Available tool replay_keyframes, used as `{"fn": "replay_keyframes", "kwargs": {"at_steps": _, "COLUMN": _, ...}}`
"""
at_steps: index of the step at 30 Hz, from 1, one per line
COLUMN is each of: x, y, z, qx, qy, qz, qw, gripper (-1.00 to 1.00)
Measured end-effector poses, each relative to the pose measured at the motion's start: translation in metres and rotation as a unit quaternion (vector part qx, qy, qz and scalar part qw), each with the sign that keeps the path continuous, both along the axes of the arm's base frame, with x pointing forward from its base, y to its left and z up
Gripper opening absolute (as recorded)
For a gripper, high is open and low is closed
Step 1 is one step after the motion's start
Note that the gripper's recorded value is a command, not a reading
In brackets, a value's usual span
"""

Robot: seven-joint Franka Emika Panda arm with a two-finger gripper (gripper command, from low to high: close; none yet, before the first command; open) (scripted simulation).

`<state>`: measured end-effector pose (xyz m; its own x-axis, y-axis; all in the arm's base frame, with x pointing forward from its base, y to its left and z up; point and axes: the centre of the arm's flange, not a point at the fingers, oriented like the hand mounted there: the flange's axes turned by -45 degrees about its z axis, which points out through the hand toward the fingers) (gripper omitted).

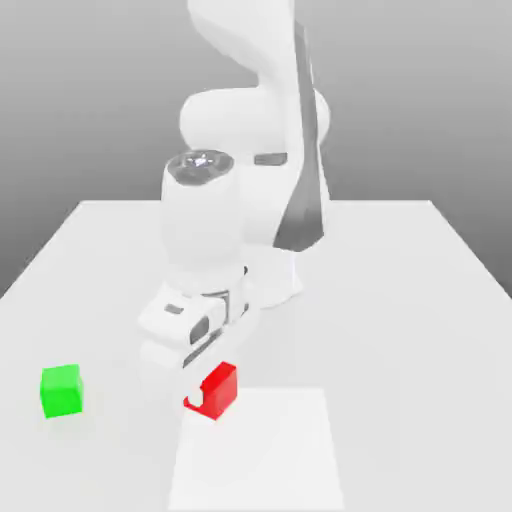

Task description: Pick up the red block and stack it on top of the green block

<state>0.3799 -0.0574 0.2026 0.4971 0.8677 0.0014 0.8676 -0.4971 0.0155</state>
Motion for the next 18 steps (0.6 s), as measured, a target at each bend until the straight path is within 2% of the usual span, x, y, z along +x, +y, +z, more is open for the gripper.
{"fn": "replay_keyframes", "kwargs": {"at_steps": 7, "x": -0.006, "y": -0.004, "z": 0.009, "qx": 0.003, "qy": 0.008, "qz": 0.026, "qw": 1.000, "gripper": -1.00}}
{"fn": "replay_keyframes", "kwargs": {"at_steps": 18, "x": -0.023, "y": -0.126, "z": 0.027, "qx": 0.003, "qy": 0.008, "qz": 0.108, "qw": 0.994, "gripper": -1.00}}
